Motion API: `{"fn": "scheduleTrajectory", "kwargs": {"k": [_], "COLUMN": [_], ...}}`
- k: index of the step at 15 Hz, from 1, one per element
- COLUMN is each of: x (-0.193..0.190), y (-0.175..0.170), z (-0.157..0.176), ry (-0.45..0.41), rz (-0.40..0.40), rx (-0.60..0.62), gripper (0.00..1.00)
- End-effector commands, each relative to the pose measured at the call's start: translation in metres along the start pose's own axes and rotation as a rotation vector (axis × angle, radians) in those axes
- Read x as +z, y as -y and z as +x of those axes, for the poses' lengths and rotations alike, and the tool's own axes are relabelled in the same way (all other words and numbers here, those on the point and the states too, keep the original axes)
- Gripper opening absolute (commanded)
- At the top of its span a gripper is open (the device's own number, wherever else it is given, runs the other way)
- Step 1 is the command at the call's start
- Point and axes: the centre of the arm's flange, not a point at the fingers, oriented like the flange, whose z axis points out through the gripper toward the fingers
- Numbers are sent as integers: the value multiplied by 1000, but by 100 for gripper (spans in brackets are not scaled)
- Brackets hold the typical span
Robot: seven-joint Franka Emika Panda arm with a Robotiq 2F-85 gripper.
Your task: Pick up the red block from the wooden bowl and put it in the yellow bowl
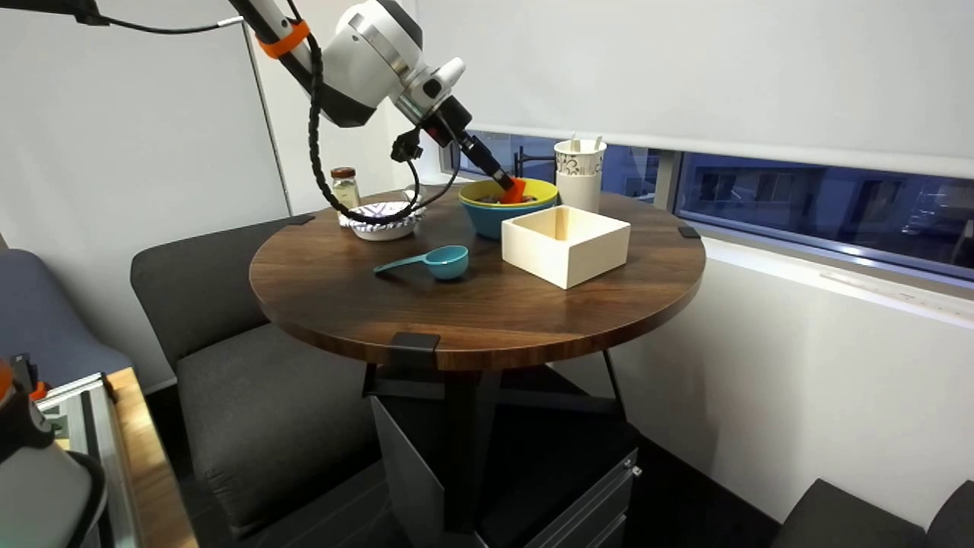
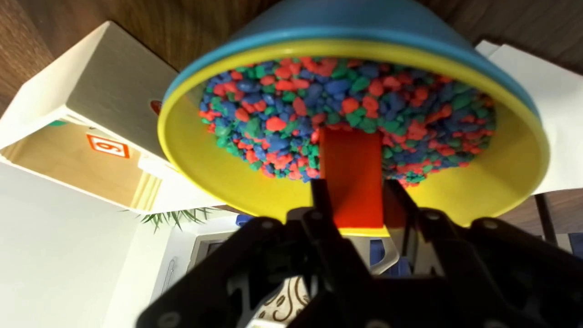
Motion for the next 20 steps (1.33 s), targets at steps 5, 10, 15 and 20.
{"fn": "scheduleTrajectory", "kwargs": {"k": [5,10,15,20], "x": [6,8,13,10], "y": [1,-3,0,-1], "z": [-20,-15,-17,-17], "ry": [43,28,6,34], "rz": [25,-22,15,18], "rx": [-33,-38,-40,-52], "gripper": [8,8,8,58]}}
